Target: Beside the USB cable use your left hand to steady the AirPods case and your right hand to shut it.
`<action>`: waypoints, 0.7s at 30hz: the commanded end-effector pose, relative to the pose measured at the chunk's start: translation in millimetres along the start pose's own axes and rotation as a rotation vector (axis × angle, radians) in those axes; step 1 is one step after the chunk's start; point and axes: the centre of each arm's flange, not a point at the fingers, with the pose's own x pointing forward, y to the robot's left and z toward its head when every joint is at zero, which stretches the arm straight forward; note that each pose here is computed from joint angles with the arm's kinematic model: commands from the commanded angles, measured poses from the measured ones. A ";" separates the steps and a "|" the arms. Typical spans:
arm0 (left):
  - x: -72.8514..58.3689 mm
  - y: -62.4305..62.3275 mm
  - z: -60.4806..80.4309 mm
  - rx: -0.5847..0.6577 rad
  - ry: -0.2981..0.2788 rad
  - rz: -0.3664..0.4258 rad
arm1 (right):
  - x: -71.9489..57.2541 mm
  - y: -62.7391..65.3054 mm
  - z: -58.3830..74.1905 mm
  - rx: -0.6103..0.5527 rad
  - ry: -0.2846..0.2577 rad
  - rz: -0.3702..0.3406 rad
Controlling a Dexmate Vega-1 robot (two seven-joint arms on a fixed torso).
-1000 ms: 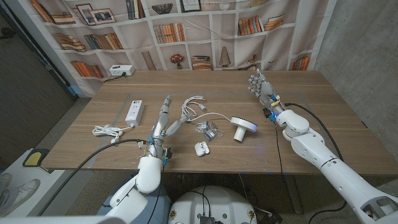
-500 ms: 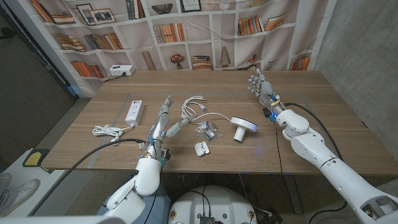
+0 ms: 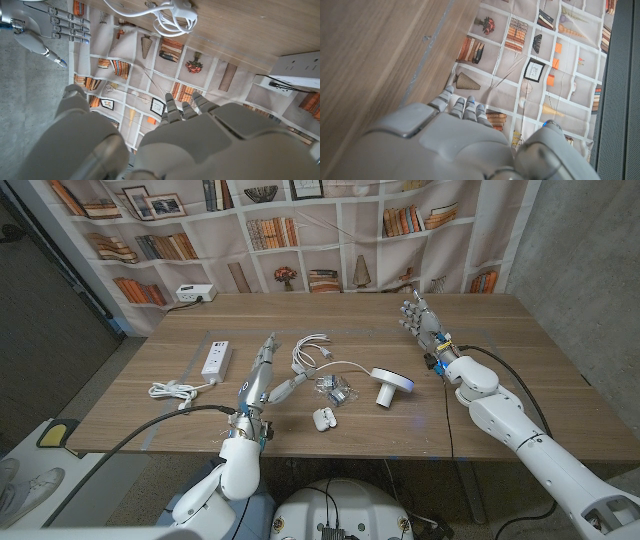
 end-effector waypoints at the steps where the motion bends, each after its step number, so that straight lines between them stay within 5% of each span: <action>1: -4.5 1.9 6.6 0.064 -0.012 0.015 | -1.4 -0.3 -0.4 0.004 0.000 -0.002; 21: -14.3 -0.6 25.9 0.235 0.005 -0.012 | 0.7 1.2 2.1 0.019 -0.035 0.019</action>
